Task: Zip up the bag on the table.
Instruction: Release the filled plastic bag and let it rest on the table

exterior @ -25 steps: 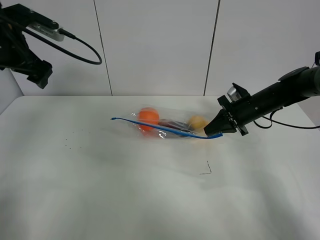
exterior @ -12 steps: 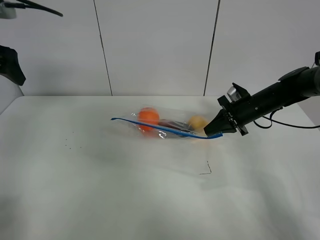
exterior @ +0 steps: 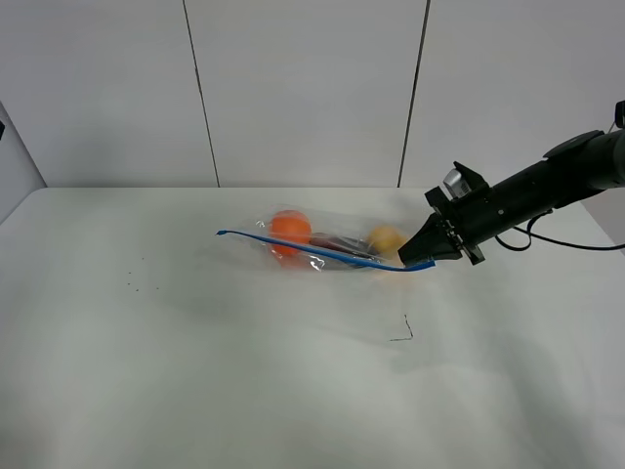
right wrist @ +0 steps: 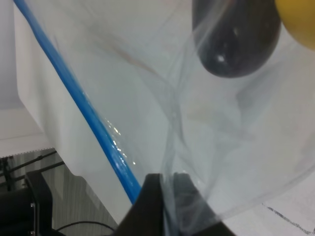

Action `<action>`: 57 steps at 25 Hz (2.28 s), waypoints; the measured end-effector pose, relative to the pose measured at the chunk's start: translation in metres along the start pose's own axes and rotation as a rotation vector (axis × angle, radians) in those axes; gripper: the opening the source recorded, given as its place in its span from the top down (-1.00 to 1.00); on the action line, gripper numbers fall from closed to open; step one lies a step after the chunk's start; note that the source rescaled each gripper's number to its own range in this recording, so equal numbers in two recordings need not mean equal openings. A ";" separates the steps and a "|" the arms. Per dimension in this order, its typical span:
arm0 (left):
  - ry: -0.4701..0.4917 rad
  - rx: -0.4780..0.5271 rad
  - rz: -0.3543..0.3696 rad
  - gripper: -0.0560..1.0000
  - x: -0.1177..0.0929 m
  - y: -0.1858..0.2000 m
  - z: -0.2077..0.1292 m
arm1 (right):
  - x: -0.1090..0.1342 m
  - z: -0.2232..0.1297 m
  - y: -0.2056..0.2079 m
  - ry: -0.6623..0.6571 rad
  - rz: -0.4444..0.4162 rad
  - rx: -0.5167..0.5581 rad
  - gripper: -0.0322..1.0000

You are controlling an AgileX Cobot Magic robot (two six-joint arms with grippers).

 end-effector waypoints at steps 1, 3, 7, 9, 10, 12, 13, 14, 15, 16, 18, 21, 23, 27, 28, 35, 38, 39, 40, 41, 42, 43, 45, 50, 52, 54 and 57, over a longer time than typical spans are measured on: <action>-0.007 -0.013 -0.020 -1.00 -0.003 0.003 -0.007 | 0.000 0.000 0.000 0.000 0.000 0.000 0.94; -0.029 -0.022 -0.062 -1.00 -0.012 0.006 -0.020 | 0.000 0.000 0.000 0.001 0.000 0.000 0.94; -0.042 -0.029 -0.088 -1.00 -0.017 0.018 -0.042 | 0.000 0.000 0.000 0.001 0.000 0.000 0.94; -0.039 -0.048 -0.089 -1.00 -0.016 0.027 -0.050 | 0.000 0.000 0.000 0.001 0.000 0.000 0.94; -0.038 -0.054 -0.089 -1.00 -0.016 0.031 -0.055 | 0.000 0.000 0.000 0.001 0.000 0.000 0.94; -0.038 -0.077 -0.090 -1.00 -0.015 0.040 -0.066 | 0.000 0.000 0.000 0.001 0.000 0.000 0.94; -0.038 -0.092 -0.090 -1.00 -0.015 0.046 -0.072 | 0.000 0.000 0.000 0.002 0.000 0.000 0.94; -0.038 -0.102 -0.090 -1.00 -0.014 0.049 -0.078 | 0.000 0.000 0.000 0.002 0.000 0.000 0.94; -0.038 -0.116 -0.091 -1.00 -0.014 0.053 -0.085 | 0.000 0.000 0.000 0.003 0.000 0.000 0.94; -0.038 -0.134 -0.091 -1.00 -0.013 0.057 -0.091 | 0.000 0.000 0.000 0.003 0.000 0.000 0.94; -0.037 -0.150 -0.094 -1.00 -0.013 0.062 -0.106 | 0.000 0.000 0.000 0.004 0.000 0.000 0.94; -0.024 -0.171 -0.115 -1.00 -0.014 0.067 -0.128 | 0.000 0.000 0.000 0.004 0.000 0.000 0.94; -0.015 -0.191 -0.133 -1.00 -0.015 0.071 -0.141 | 0.000 0.000 0.000 0.004 0.000 0.000 0.94; -0.013 -0.249 -0.141 -1.00 -0.014 0.079 -0.164 | 0.000 0.000 0.000 0.005 0.000 0.000 0.94; -0.014 -0.268 -0.142 -1.00 -0.014 0.082 -0.168 | 0.000 0.000 0.000 0.005 0.000 0.000 0.94; -0.017 -0.484 -0.149 -1.00 -0.011 0.107 -0.199 | 0.000 0.000 0.000 0.011 0.000 0.000 0.94; -0.019 -0.530 -0.151 -1.00 -0.011 0.109 -0.215 | 0.000 0.000 0.000 0.016 0.000 0.000 0.94; -0.017 -0.533 -0.153 -1.00 -0.010 0.108 -0.219 | 0.000 0.000 0.000 0.018 0.000 0.000 0.94; -0.008 -0.535 -0.157 -1.00 -0.010 0.109 -0.224 | 0.000 0.000 0.000 0.019 0.000 0.000 0.94; 0.004 -0.532 -0.161 -1.00 -0.010 0.109 -0.227 | 0.000 0.000 0.000 0.019 0.000 0.000 0.94; 0.012 -0.520 -0.159 -1.00 -0.010 0.108 -0.230 | 0.000 0.000 0.000 0.019 0.000 0.000 0.94; 0.019 -0.514 -0.155 -1.00 -0.009 0.108 -0.231 | 0.000 0.000 0.000 0.019 0.000 0.000 0.94; 0.029 -0.487 -0.143 -1.00 -0.008 0.106 -0.234 | 0.000 0.000 0.000 0.019 0.000 0.000 0.94; 0.038 -0.463 -0.134 -1.00 -0.006 0.103 -0.237 | 0.000 0.000 0.000 0.019 0.000 0.000 0.94; 0.048 -0.433 -0.133 -1.00 -0.006 0.098 -0.241 | 0.000 0.000 0.000 0.019 0.000 0.000 0.94; 0.050 -0.410 -0.129 -1.00 -0.006 0.093 -0.243 | 0.000 0.000 0.000 0.019 0.000 0.000 0.94; 0.050 -0.390 -0.118 -1.00 -0.005 0.088 -0.246 | 0.000 0.000 0.000 0.019 0.000 0.000 0.94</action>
Point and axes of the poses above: a point on each arm's last joint axis where the gripper is mounted, y pointing back along that axis away from the gripper, x along the wrist's bending axis when the last joint is at zero, z = x × y, the point moved 3 cm from there along -y, pointing out along that axis toward the gripper, and after that the axes turned 13 degrees about y, right-handed, at the moved point
